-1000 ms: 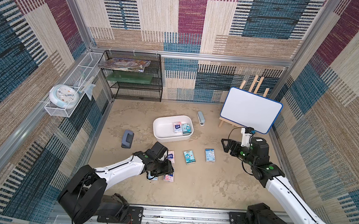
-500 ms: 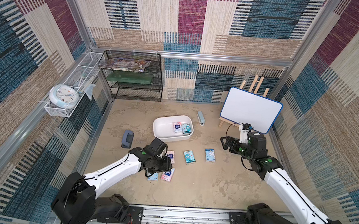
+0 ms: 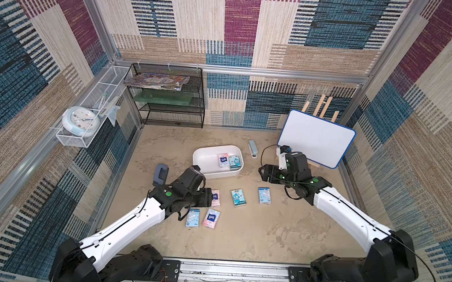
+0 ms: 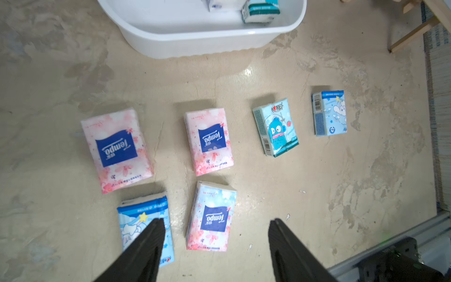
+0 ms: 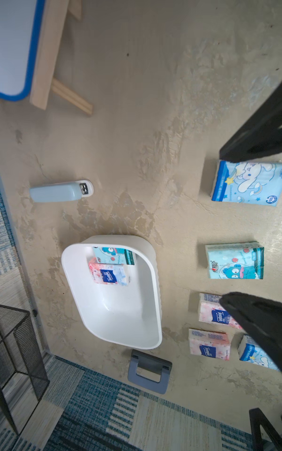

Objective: Take the pocket tissues out of the storage box
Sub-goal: Pick up the pocket tissues from the storage box.

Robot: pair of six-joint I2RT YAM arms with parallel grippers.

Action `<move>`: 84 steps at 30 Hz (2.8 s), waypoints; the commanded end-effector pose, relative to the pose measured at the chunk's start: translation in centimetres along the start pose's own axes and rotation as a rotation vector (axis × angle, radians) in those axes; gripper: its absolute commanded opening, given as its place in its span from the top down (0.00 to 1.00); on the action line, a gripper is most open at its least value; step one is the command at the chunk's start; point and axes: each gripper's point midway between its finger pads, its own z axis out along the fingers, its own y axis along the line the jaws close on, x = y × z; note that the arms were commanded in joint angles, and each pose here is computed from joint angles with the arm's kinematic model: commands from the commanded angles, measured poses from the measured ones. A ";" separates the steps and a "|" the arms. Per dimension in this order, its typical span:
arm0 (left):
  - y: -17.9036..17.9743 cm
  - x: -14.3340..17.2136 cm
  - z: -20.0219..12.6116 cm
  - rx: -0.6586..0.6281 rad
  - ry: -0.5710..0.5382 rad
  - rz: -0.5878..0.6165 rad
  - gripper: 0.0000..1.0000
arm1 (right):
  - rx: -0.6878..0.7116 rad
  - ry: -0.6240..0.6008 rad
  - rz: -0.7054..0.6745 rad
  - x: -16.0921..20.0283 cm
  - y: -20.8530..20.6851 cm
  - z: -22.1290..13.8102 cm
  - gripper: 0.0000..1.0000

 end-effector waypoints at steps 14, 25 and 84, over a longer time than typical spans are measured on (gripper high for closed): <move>0.6 -4.2 -3.0 -0.032 -0.314 0.229 0.00 | 0.026 0.099 -0.194 -2.5 6.9 11.8 0.20; 0.8 -4.5 -3.6 -0.038 -0.381 0.344 0.00 | 0.026 0.148 -0.264 -2.3 8.7 19.2 0.27; 2.4 -4.8 -3.8 -0.118 -0.398 0.312 0.00 | 0.033 0.146 -0.333 -1.5 11.6 19.4 0.51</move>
